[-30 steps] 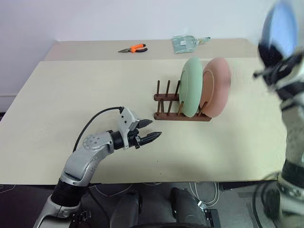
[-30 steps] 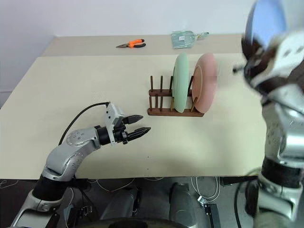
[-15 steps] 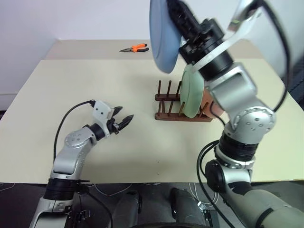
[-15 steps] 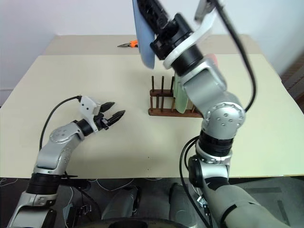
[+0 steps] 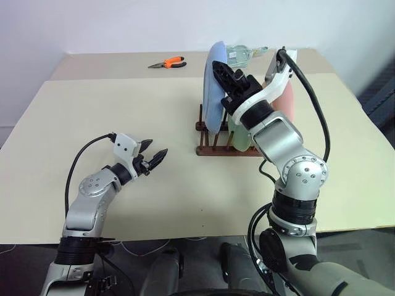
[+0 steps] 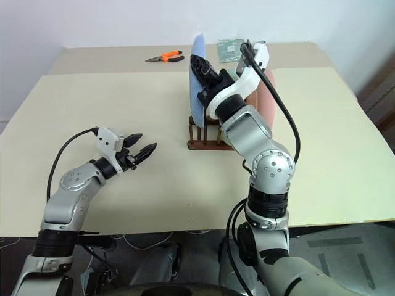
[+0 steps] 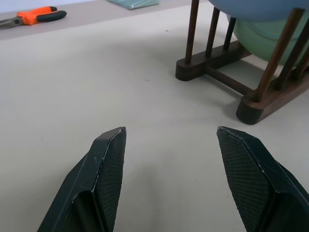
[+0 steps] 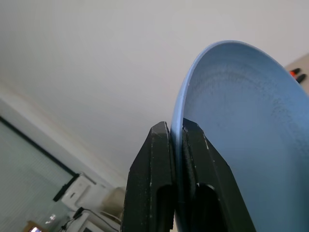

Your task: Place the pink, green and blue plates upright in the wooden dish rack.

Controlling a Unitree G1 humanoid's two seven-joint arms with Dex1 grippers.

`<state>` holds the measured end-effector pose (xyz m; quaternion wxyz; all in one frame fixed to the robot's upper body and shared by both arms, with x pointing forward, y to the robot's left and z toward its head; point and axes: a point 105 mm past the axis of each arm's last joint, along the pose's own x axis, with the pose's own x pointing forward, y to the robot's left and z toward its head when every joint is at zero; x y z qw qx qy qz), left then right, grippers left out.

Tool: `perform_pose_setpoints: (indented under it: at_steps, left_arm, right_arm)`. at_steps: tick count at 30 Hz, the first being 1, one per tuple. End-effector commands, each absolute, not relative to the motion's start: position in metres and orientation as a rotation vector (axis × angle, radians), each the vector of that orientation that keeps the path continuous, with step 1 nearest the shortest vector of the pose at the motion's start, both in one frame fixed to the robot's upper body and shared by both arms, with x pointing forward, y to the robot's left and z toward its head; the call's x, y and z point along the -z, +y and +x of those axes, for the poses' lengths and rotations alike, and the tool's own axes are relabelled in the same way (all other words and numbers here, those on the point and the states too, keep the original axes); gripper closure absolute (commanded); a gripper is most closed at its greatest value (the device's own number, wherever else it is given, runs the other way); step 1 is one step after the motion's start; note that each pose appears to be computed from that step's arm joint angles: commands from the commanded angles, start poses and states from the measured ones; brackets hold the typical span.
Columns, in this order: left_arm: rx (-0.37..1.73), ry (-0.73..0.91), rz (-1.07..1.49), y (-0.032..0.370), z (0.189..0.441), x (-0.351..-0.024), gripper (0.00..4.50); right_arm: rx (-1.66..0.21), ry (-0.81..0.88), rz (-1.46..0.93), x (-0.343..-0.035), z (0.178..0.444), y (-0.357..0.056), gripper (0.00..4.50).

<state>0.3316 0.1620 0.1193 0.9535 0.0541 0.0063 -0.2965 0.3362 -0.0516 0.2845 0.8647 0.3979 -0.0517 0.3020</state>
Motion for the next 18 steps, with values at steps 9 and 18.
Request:
perform_pose_setpoints:
  at_steps: [9,18]
  left_arm:
    - [0.651,-0.024,0.118,0.153,0.329,-0.122,1.44]
    - [0.624,0.01,0.166,0.158,0.331,-0.106,1.44]
  right_arm:
    - [-0.741,-0.42,0.332,-0.327,0.315,-0.061,1.51]
    - [-0.397,-0.434,-0.051,-0.311,0.298,-0.223,1.51]
